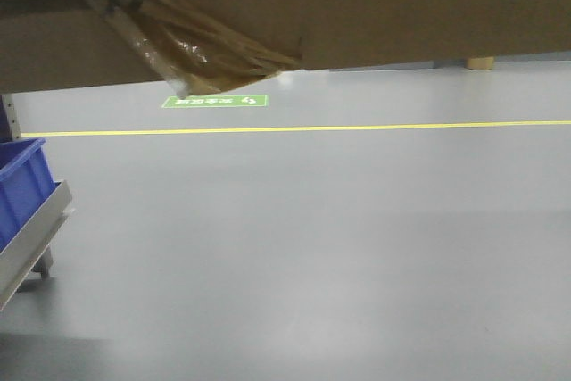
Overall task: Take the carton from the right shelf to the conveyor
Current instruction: 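Hold the carton with both grippers while the base drives to the conveyor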
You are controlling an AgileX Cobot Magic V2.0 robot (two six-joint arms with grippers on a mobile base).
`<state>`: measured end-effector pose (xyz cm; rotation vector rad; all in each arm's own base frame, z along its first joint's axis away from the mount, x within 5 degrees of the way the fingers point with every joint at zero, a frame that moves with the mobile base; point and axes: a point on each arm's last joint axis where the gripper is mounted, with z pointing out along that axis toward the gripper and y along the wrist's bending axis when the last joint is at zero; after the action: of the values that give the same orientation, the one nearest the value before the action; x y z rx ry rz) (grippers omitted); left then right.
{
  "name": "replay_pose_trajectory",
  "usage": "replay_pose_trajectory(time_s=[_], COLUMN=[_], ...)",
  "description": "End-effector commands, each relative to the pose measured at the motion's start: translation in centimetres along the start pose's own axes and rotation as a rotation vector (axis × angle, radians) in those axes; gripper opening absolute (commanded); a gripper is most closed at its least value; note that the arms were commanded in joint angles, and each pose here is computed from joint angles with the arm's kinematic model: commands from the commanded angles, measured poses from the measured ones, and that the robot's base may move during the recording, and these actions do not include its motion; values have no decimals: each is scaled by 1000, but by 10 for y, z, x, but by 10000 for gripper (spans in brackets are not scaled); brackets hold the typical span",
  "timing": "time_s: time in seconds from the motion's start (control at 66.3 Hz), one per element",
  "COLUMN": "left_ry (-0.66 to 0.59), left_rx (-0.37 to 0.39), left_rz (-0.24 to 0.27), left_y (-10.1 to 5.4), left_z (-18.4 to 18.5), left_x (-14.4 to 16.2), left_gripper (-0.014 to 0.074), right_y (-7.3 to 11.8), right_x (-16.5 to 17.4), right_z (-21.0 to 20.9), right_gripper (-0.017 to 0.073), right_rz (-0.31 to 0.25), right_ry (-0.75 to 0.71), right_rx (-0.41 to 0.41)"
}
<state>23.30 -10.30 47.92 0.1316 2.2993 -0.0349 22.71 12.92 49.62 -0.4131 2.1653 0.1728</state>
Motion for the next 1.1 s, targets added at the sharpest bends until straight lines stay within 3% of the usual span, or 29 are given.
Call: replay_pose_trajectory(time_s=[0.0, 1.086], left_ry=[-46, -47], left_rx=[87, 85], left_rz=[-5, -4], left_y=[-9, -9], left_z=[-5, -5], left_x=[-4, -4], left_gripper=[-17, -17], right_y=[5, 6], right_x=[-7, -7], right_z=[-4, -4], right_gripper=[-61, -61], right_rz=[3, 3], right_ry=[-82, -82], right_rx=[-56, -56])
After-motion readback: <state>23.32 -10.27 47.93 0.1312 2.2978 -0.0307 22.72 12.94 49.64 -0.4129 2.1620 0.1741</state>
